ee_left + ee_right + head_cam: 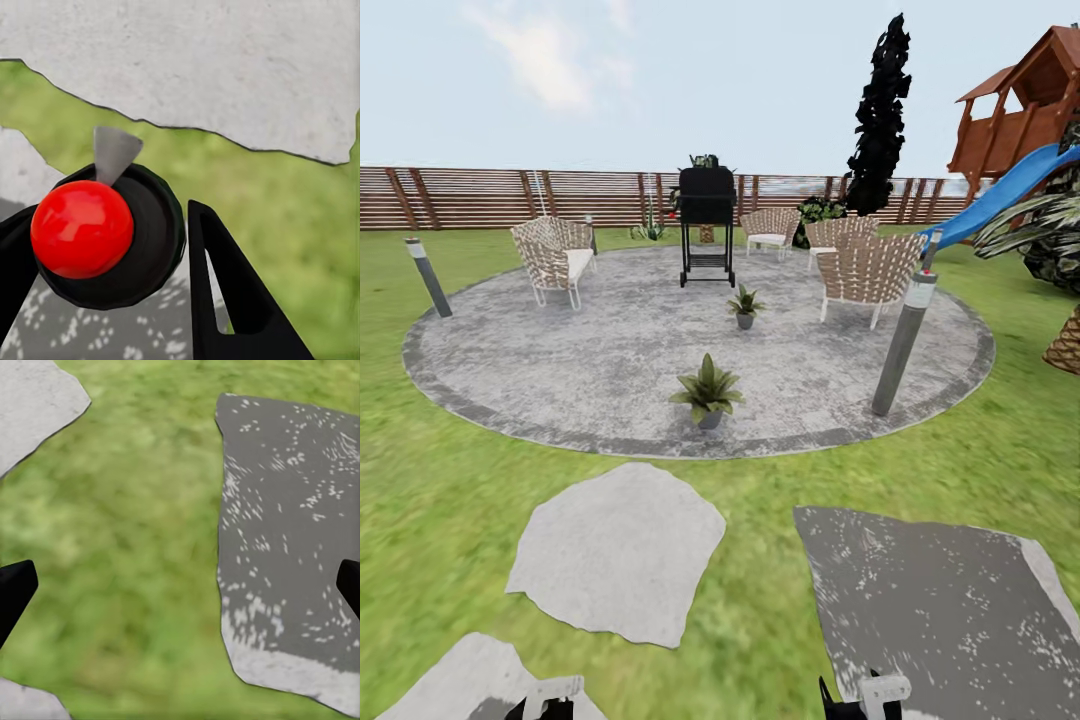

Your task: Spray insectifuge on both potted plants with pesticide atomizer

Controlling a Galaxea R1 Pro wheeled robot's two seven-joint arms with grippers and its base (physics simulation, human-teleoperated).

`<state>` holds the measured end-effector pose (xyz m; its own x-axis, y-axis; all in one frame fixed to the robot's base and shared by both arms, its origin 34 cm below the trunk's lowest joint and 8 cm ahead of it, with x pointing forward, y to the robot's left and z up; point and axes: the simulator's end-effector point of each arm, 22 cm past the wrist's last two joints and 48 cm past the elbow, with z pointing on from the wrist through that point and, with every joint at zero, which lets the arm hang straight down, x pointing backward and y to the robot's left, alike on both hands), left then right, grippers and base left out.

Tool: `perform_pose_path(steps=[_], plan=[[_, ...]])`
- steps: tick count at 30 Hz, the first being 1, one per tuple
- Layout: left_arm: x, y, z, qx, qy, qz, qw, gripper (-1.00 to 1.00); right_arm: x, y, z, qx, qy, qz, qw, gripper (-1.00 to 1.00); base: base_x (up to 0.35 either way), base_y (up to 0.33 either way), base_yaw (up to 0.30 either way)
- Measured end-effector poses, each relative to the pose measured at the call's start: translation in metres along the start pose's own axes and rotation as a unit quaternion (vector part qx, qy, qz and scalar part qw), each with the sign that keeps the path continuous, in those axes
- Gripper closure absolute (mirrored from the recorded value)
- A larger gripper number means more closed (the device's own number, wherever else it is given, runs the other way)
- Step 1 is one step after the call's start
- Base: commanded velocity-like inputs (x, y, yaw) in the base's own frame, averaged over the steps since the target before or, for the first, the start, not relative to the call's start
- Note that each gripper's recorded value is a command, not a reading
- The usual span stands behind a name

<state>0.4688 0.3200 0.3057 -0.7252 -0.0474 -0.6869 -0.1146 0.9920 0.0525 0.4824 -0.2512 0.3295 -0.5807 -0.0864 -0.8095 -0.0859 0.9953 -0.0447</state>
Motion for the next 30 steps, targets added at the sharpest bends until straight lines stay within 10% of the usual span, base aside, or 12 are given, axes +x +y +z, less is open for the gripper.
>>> perform_pose_path(steps=[30], plan=[[-0.0001, -0.0003, -0.0002, 0.001, 0.0, 0.001, 1.0, 1.0, -0.0003, 0.0013, -0.0001, -0.001, 0.0, 0.0, 1.0, -1.0, 0.139, -0.066, 0.0]])
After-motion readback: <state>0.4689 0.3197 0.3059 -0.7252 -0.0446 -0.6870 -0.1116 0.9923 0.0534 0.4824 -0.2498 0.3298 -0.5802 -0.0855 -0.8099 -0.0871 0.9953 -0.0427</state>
